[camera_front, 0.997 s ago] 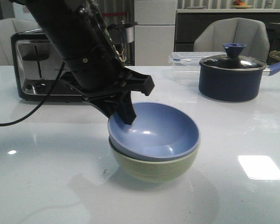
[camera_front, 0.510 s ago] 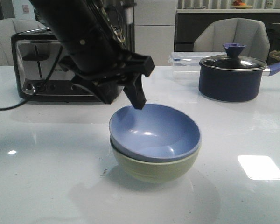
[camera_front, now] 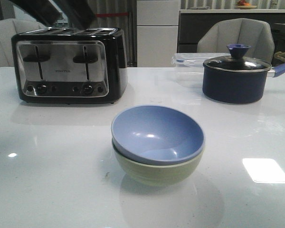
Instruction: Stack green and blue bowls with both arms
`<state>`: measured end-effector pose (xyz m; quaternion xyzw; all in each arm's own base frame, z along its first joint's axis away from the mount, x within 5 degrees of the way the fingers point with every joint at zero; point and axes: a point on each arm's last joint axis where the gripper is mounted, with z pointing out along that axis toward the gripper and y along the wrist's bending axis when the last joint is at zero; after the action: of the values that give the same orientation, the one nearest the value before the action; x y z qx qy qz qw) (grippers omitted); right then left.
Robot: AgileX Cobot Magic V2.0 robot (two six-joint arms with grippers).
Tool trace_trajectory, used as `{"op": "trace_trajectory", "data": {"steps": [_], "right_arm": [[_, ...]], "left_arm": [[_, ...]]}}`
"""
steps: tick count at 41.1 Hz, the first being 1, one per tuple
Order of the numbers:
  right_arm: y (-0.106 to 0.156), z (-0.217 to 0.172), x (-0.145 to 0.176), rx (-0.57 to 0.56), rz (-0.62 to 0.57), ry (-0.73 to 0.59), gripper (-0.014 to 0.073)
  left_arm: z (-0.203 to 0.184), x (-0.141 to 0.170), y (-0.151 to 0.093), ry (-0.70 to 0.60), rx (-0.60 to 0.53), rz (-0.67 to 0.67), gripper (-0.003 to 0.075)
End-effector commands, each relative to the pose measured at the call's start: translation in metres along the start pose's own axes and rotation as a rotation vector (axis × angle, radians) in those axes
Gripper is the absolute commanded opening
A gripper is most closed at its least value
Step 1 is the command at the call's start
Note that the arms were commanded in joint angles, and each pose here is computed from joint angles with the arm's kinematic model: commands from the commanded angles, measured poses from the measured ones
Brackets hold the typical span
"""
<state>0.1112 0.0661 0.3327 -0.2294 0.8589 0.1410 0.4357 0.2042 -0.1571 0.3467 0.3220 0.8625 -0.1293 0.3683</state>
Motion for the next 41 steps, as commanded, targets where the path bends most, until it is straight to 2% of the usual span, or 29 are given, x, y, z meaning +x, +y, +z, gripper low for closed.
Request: {"op": "trace_trajectory", "data": {"steps": [1,14,23,38,41], "right_arm": [[0.000,-0.006,-0.013,0.006,-0.013,-0.093,0.0496],[0.000,-0.006,-0.013,0.006,-0.013,-0.093,0.0496],[0.000,-0.006,-0.011,0.004,-0.013,-0.072,0.0496],[-0.001,-0.006,-0.007,0.016,-0.029,-0.023,0.0496],[-0.002,-0.006,-0.005,0.025,-0.039,-0.009,0.0496]], "left_arm": [[-0.045,0.004,-0.002,-0.148,-0.023,0.030,0.0488],[-0.114,0.077,-0.006,-0.276,-0.056,0.047,0.0488],[-0.129,0.120,-0.008,-0.317,-0.057,0.036,0.0488],[-0.126,0.130,-0.009,-0.306,-0.054,0.012,0.0487],[-0.126,0.130,-0.009,-0.306,-0.054,0.012,0.0461]]}}
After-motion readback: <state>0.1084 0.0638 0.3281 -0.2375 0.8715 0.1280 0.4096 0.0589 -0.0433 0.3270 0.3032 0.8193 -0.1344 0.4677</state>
